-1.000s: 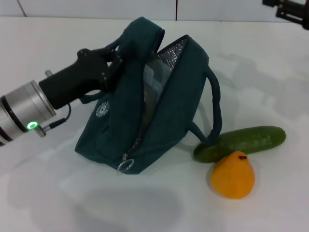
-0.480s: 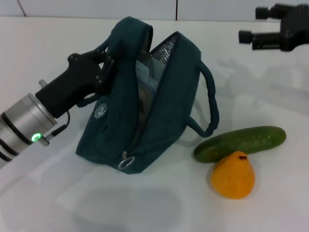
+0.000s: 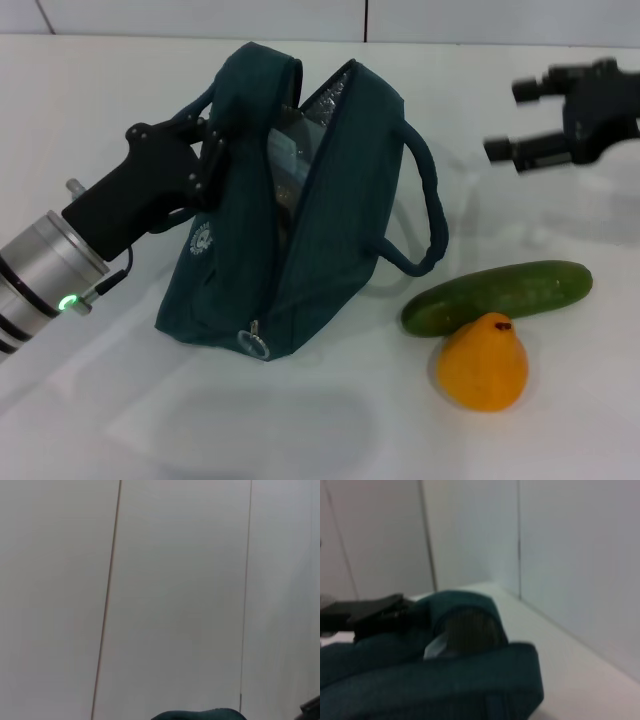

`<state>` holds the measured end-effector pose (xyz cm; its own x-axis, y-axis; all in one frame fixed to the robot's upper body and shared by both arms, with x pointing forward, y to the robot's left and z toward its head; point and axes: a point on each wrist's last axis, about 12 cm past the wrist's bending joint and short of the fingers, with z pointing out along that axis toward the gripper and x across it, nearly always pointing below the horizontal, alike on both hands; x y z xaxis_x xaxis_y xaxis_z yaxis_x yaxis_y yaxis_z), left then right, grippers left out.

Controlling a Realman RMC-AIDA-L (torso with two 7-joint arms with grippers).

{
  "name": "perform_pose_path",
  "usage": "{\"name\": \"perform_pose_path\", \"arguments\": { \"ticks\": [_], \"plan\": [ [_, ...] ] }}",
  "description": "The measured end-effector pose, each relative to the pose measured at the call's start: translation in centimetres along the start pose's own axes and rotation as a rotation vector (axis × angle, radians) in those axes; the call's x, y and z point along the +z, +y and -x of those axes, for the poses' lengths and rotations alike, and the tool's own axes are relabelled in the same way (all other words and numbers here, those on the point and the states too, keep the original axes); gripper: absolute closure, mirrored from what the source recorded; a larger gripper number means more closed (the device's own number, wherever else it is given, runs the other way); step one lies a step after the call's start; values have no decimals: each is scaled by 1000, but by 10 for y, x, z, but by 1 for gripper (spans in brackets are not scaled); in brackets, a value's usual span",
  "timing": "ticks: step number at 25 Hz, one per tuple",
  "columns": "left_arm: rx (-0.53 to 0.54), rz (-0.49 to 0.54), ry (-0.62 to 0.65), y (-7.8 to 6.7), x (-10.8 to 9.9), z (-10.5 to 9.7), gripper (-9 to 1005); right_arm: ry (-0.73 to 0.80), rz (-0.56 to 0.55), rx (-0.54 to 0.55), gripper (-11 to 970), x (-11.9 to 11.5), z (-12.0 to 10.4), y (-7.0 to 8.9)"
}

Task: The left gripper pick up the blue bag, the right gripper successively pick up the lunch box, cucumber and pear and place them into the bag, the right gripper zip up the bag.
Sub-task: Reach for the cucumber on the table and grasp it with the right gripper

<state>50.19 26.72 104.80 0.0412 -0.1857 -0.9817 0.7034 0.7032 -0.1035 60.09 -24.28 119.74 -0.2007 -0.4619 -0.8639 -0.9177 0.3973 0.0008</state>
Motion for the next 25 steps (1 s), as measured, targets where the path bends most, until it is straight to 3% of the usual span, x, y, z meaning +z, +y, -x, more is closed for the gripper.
{"name": "perform_pose_path", "arguments": {
  "ticks": [5, 14, 25],
  "plan": [
    [10, -15, 11, -1, 0, -1, 957, 126, 88, -12, 98, -6, -3, 7],
    [-9, -21, 4, -6, 6, -4, 957, 292, 70, -25, 99, -9, -17, 5],
    [-14, -15, -15, -5, 13, -2, 956, 451, 111, -69, 95, 11, -14, 6]
  ]
}}
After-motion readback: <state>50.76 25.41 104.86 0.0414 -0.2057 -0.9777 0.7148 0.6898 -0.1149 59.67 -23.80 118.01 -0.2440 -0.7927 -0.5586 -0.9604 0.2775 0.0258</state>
